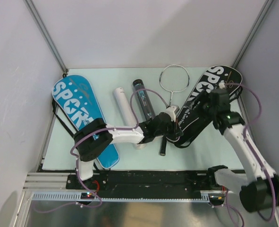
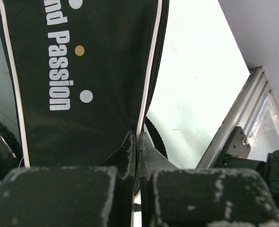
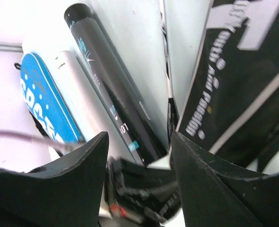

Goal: Pack up the badminton gear
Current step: Pick up the racket from the center of the board.

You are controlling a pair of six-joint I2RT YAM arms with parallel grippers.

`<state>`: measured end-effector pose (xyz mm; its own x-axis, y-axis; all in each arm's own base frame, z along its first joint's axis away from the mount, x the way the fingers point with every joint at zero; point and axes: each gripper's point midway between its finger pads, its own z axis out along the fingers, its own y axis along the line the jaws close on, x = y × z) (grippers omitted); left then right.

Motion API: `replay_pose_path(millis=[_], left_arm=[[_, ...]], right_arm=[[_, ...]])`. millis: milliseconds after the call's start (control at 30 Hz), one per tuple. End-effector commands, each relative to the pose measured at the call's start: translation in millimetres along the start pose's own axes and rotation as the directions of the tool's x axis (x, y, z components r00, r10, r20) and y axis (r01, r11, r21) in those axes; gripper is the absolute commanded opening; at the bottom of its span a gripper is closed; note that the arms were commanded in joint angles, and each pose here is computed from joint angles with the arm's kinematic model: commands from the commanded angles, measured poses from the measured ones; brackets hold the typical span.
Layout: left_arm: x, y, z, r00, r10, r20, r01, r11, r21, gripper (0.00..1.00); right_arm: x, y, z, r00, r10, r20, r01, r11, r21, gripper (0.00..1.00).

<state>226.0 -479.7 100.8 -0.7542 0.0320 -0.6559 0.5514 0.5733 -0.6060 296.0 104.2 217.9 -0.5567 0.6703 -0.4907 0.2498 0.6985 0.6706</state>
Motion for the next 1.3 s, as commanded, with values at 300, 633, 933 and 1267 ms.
replay_pose_path(millis=[300, 633, 933, 1267], left_arm=[[-8, -31, -18, 0.931, 0.079, 0.357, -0.079, 0.997, -0.014, 0.00], [11, -38, -20, 0.922, 0.065, 0.382, -0.067, 0.998, -0.009, 0.00], [20, -42, -29, 0.906, 0.095, 0.412, -0.091, 0.995, -0.029, 0.00], [20, -34, -31, 0.901, 0.089, 0.425, -0.071, 0.996, -0.057, 0.00]], right_arm=[[20, 4, 102, 0.978, -0.051, -0.200, 0.058, 0.998, 0.029, 0.57], [64, -13, 151, 0.903, -0.138, -0.407, 0.197, 0.975, 0.106, 0.56], [105, -30, 174, 0.856, -0.140, -0.497, 0.286, 0.930, 0.231, 0.55], [106, -66, 189, 0.847, -0.183, -0.499, 0.417, 0.811, 0.410, 0.47]])
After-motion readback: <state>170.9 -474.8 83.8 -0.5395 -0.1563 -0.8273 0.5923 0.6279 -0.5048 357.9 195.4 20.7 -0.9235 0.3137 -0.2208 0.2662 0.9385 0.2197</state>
